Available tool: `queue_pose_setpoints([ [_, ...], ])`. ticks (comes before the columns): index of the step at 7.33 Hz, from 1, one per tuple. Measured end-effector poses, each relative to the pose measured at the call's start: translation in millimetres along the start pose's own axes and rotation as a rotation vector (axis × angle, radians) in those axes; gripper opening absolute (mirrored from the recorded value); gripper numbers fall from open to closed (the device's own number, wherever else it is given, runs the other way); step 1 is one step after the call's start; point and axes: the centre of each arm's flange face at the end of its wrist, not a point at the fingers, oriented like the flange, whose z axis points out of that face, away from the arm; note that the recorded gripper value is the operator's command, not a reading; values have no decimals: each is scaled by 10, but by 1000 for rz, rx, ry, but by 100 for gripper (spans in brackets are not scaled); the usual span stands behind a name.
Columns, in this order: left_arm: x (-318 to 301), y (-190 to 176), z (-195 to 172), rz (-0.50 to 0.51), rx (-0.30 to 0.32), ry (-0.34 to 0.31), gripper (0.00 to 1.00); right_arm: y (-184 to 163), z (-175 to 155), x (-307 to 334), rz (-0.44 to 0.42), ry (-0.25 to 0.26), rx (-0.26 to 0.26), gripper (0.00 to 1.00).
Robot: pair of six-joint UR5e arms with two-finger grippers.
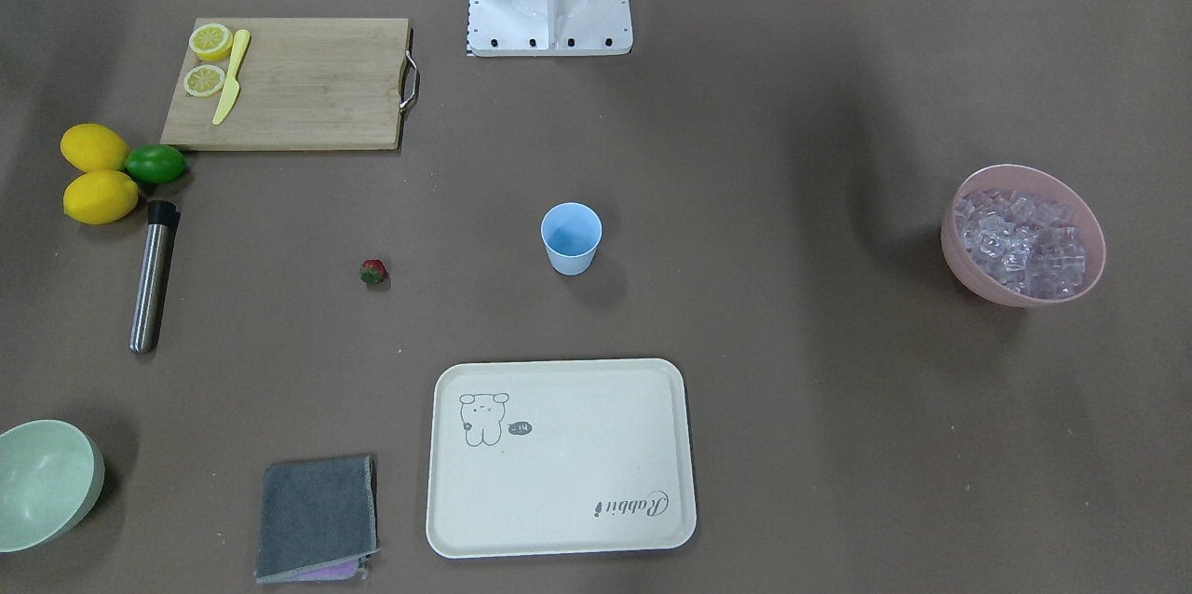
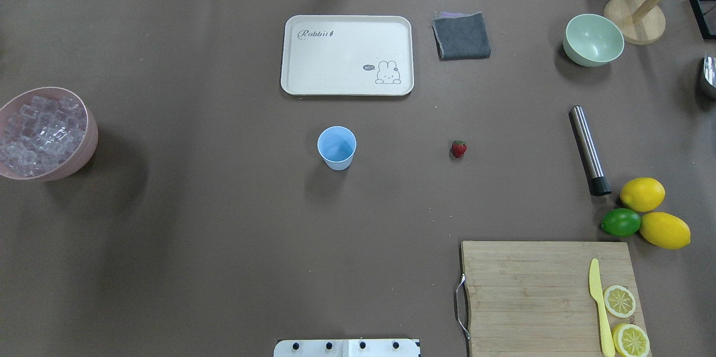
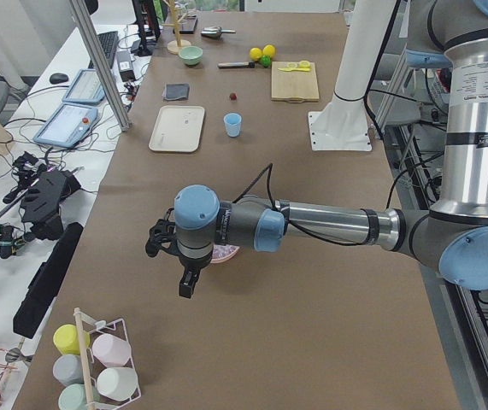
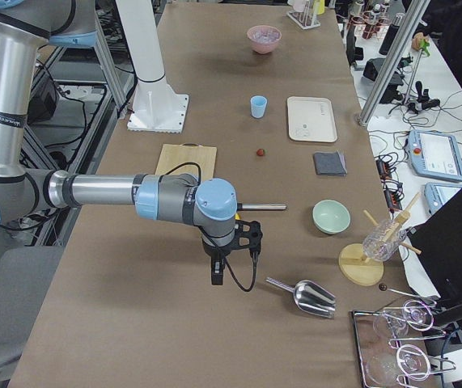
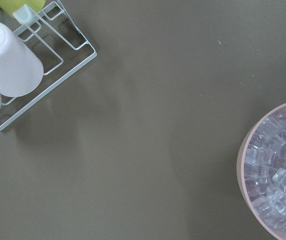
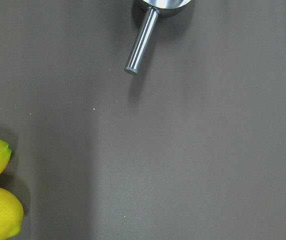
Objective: Mash ice and strawberries in cup
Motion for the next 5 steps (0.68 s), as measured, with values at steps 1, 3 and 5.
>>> queue_pose_setpoints([
  [1, -4, 2, 4, -6, -1, 1, 98, -5, 0, -10, -2, -2, 1, 100],
  [3, -8, 45, 7, -9, -1, 2, 98, -13, -2, -29, -7, -6, 2, 100],
  [5, -20, 132, 28, -14, -3, 2, 98, -26, 1, -56, -14, -11, 3, 100],
])
